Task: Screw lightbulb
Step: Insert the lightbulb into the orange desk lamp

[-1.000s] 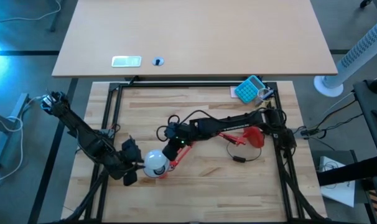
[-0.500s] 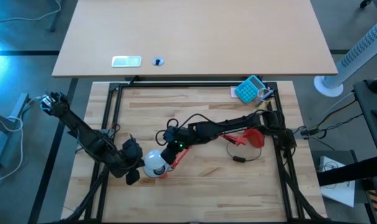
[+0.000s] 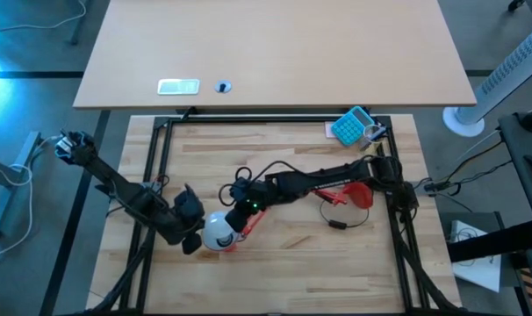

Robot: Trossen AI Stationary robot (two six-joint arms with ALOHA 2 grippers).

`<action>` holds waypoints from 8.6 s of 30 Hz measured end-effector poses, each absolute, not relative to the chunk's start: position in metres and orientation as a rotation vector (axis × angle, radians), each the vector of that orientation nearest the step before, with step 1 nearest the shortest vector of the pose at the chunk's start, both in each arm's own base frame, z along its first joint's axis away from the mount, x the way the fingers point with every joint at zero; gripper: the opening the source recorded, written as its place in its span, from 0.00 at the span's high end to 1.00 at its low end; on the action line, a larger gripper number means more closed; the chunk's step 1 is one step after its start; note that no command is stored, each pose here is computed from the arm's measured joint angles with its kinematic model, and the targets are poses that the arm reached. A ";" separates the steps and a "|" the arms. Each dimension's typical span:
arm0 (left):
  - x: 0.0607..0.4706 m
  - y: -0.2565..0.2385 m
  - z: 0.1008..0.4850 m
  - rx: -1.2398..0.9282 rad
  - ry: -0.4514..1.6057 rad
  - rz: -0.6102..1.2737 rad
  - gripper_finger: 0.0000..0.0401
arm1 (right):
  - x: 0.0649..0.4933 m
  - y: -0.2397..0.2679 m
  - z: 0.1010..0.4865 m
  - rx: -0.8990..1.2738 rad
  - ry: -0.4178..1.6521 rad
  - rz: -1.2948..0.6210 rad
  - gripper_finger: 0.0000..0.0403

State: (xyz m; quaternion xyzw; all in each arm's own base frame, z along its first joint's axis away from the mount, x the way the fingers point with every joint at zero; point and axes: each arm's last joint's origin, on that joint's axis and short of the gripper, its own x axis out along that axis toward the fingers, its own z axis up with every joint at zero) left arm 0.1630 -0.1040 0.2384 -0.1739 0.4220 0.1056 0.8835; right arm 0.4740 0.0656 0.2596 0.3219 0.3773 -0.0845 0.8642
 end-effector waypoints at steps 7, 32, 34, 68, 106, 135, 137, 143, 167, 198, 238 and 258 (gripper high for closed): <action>0.163 -0.100 0.237 -0.329 0.898 0.225 1.00 | 0.472 0.084 0.265 0.717 0.794 -0.154 1.00; 0.126 -0.121 0.264 -0.448 0.826 -0.058 1.00 | 0.473 0.057 0.277 0.685 0.782 -0.237 1.00; 0.129 -0.127 0.262 -0.429 0.803 -0.060 1.00 | 0.479 0.052 0.274 0.665 0.747 -0.221 1.00; 0.140 -0.109 0.221 -0.318 0.766 0.072 1.00 | 0.485 0.092 0.256 0.737 0.787 -0.151 1.00; 0.149 -0.126 0.252 -0.292 0.859 0.029 1.00 | 0.491 0.048 0.269 0.622 0.688 -0.176 1.00; 0.111 -0.090 0.263 -0.232 0.936 0.091 1.00 | 0.471 0.068 0.285 0.650 0.803 -0.172 1.00; 0.109 -0.087 0.266 -0.254 0.916 0.080 1.00 | 0.471 0.066 0.287 0.639 0.802 -0.171 1.00; 0.108 -0.089 0.274 -0.366 0.865 0.021 1.00 | 0.472 0.064 0.302 0.594 0.744 -0.174 1.00; 0.134 -0.121 0.255 -0.353 0.881 -0.006 1.00 | 0.496 0.044 0.265 0.598 0.679 -0.137 1.00; 0.144 -0.090 0.248 -0.229 0.882 0.173 1.00 | 0.479 0.085 0.279 0.648 0.789 -0.075 1.00; 0.142 -0.129 0.256 -0.459 0.862 -0.101 1.00 | 0.491 0.060 0.266 0.638 0.764 -0.134 1.00; 0.140 -0.095 0.243 -0.338 0.878 0.072 1.00 | 0.480 0.095 0.270 0.673 0.858 -0.086 1.00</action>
